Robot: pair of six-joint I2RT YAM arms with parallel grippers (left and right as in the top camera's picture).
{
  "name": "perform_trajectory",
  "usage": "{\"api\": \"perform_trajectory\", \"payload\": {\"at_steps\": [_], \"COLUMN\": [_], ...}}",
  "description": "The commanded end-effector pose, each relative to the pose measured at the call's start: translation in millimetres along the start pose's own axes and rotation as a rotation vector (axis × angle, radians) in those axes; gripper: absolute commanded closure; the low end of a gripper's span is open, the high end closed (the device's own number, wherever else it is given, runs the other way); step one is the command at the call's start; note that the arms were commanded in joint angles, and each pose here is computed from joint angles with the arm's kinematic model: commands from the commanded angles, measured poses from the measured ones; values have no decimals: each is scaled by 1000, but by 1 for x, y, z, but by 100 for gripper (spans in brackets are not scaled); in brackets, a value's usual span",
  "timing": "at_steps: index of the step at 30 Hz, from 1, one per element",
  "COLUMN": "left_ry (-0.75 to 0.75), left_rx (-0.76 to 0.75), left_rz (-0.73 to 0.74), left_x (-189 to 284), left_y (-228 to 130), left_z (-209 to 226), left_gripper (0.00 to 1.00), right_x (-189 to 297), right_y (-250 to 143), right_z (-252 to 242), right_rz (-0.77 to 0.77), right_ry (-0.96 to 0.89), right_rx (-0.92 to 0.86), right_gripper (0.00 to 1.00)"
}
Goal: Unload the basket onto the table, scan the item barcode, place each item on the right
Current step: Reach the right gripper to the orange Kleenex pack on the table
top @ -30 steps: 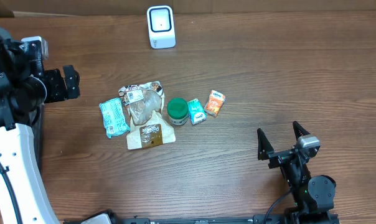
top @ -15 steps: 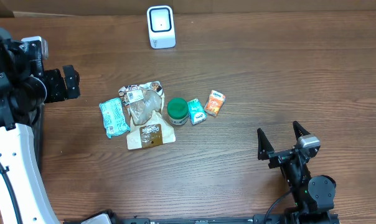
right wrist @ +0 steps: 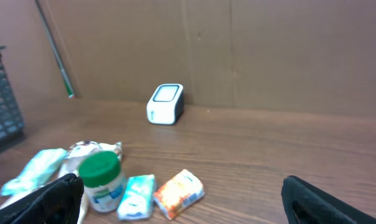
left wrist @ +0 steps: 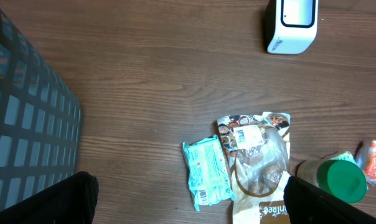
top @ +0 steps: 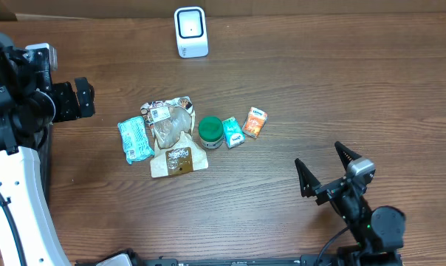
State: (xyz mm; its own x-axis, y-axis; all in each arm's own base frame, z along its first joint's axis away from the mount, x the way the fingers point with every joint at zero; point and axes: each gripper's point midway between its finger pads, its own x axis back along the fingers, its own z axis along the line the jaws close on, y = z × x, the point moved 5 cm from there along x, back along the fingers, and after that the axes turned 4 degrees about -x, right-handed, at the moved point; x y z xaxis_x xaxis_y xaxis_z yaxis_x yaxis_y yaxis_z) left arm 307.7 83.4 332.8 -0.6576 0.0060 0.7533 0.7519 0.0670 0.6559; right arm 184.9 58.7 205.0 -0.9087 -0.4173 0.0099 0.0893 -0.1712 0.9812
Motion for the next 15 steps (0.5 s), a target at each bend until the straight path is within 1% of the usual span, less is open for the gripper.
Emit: {"api": "perform_trajectory", "payload": {"at_steps": [1,4,8,15], "left_ry": [-10,-10,-10,-10], "left_rx": [-24,-24,-24,-25], "left_rz": [-13,-13,-13,-13], "left_x": [2,2,2,2], "left_y": [3,3,3,3], "left_z": [-1,-1,-1,-2], "left_gripper": [0,1,1,0], "right_x": [0,-10,-33,-84], "right_y": [47,68,90,109], "right_z": [11,14,12,4], "right_rz": [-2,93,287,645], "right_ry": [21,22,3,-12], "right_rx": [-1,-13,-68,-220], "right_gripper": [0,0,0,0]}}
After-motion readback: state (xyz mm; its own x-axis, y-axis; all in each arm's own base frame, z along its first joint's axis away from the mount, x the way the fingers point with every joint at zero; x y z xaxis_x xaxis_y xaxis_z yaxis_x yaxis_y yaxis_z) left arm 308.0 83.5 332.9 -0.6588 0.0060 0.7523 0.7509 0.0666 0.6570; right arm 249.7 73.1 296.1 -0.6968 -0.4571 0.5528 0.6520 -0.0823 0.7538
